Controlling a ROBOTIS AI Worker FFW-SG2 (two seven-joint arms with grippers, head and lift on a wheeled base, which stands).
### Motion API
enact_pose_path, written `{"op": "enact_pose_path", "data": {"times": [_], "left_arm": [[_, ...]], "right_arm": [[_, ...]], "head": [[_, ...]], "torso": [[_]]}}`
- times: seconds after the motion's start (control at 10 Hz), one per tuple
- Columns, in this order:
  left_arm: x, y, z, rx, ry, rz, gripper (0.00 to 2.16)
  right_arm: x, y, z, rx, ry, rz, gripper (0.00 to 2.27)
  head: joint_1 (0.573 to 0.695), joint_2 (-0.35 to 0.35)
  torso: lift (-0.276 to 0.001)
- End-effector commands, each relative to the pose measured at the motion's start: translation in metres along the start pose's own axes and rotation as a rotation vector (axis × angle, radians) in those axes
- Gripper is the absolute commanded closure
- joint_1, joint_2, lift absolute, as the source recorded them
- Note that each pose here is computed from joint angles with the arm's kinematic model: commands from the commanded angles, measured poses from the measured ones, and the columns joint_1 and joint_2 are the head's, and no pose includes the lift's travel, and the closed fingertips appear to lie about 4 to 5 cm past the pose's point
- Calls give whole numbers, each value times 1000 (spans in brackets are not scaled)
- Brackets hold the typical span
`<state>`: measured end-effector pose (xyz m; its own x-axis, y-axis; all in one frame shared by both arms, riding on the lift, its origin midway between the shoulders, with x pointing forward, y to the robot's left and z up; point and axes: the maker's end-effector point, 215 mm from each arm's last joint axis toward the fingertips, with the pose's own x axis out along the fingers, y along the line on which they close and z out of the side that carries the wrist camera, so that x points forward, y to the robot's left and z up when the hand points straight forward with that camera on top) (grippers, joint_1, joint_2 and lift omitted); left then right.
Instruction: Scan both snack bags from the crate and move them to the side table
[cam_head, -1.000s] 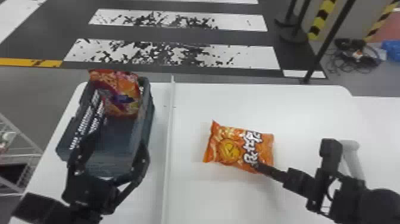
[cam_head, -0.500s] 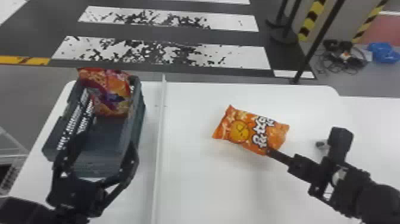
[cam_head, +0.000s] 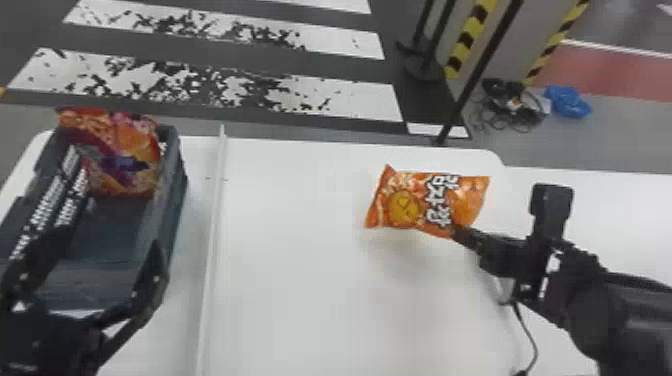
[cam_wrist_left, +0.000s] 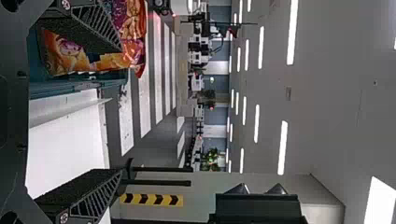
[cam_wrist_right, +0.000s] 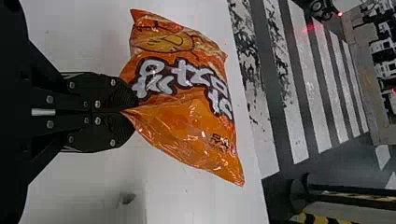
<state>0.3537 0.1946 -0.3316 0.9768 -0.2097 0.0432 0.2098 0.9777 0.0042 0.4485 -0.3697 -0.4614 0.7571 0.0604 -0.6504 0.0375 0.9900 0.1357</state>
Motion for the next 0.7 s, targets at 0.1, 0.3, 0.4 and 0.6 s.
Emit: {"op": "enact_pose_path", "data": {"times": [0.1, 0.3, 0.4, 0.6], "left_arm": [[1, 2, -1, -1, 0, 1, 80], [1, 2, -2, -3, 1, 1, 80], [1, 3, -3, -8, 2, 2, 80], [1, 4, -4, -9, 4, 3, 80]], "right_arm": [[-23, -11, 37, -432, -131, -188, 2250], [-29, 9, 47, -697, -203, -266, 2246], [-32, 21, 50, -813, -241, -311, 2250], [-32, 51, 35, -1107, -312, -398, 2250]], "head": [[695, -255], [695, -266], [695, -252], [695, -226]], "torso": [[-75], [-75], [-75], [-75]]}}
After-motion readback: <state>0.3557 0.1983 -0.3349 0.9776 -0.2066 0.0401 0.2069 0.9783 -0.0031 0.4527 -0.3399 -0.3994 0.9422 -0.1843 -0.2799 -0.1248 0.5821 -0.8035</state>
